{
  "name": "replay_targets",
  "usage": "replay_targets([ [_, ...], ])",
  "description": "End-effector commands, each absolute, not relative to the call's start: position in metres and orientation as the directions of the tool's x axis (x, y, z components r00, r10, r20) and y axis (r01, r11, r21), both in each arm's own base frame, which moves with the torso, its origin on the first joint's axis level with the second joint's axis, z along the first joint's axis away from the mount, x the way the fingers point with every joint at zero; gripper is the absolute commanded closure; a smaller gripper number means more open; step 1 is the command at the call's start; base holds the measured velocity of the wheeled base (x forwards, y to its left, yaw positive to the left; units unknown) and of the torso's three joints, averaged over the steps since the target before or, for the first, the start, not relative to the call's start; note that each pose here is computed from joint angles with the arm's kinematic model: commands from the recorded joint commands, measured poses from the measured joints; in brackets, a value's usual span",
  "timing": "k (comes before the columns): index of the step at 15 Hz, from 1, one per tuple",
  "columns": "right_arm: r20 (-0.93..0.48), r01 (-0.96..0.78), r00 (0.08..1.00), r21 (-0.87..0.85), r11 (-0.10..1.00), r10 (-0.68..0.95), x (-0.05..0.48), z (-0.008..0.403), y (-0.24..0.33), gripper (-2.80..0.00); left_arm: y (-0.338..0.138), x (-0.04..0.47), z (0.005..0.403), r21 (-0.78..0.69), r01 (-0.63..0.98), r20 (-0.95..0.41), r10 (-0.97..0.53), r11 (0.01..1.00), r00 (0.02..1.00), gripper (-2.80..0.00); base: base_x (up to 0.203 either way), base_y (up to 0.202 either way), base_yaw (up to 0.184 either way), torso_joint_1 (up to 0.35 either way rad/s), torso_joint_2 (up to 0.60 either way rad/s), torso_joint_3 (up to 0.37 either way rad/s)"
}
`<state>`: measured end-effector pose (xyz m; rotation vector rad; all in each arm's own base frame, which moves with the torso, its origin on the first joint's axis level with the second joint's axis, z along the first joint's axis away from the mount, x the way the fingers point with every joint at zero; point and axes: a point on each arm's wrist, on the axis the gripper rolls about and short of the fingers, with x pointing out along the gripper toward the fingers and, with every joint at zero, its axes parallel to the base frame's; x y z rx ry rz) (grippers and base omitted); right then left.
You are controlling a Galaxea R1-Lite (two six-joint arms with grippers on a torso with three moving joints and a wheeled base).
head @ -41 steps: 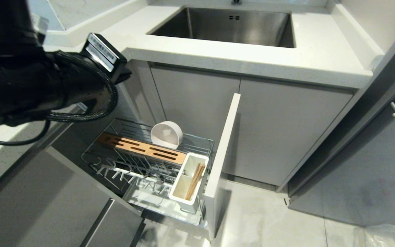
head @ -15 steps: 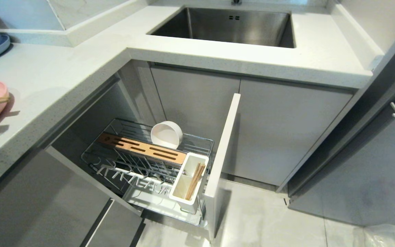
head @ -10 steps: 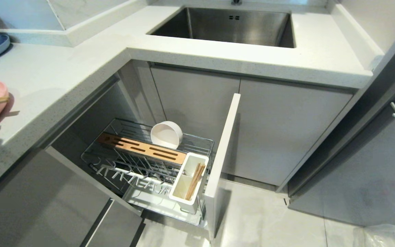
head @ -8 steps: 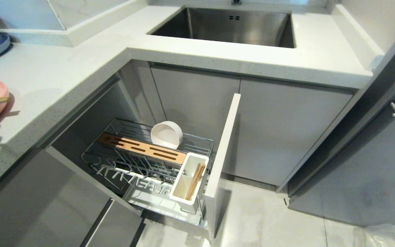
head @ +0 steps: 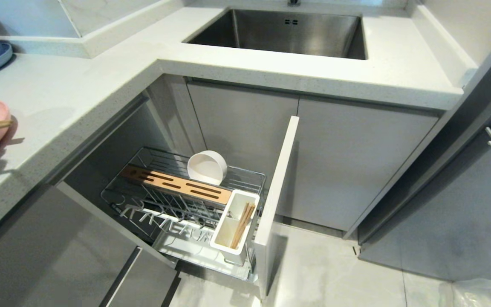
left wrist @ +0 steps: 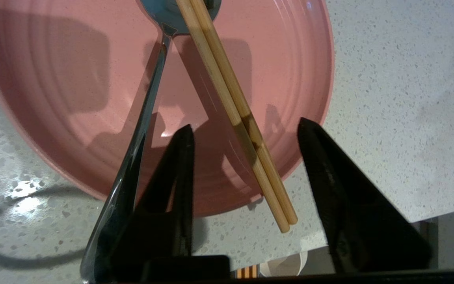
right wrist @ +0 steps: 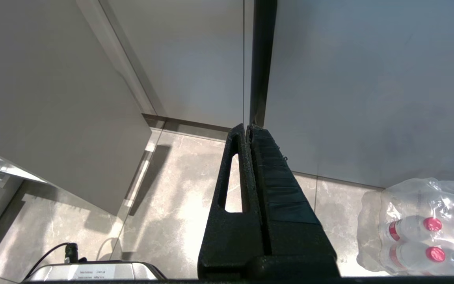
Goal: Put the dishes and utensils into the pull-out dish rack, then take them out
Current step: Pick up the chopsticks and place it in the cupboard
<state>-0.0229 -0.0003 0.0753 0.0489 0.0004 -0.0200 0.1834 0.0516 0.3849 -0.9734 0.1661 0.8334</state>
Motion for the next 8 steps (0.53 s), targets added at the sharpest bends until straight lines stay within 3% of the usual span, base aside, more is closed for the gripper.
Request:
replay_targets([
  [1, -0.003, 0.020, 1.000, 0.049, 0.999, -0.020, -0.0227, 0.0749, -0.0003, 0.00, 0.0531, 0.1890, 0.3813, -0.657, -0.702, -0.492, 0.550, 0.274, 0.675, -2.80, 0.000, 0.000, 0.000, 0.000, 0.00, 0.000],
  [8, -0.003, 0.020, 1.000, 0.049, 0.999, -0.020, -0.0227, 0.0749, -0.0003, 0.00, 0.0544, 0.1953, 0.3780, -0.656, -0.707, -0.505, 0.541, 0.266, 0.672, -2.80, 0.000, 0.000, 0.000, 0.000, 0.00, 0.000],
])
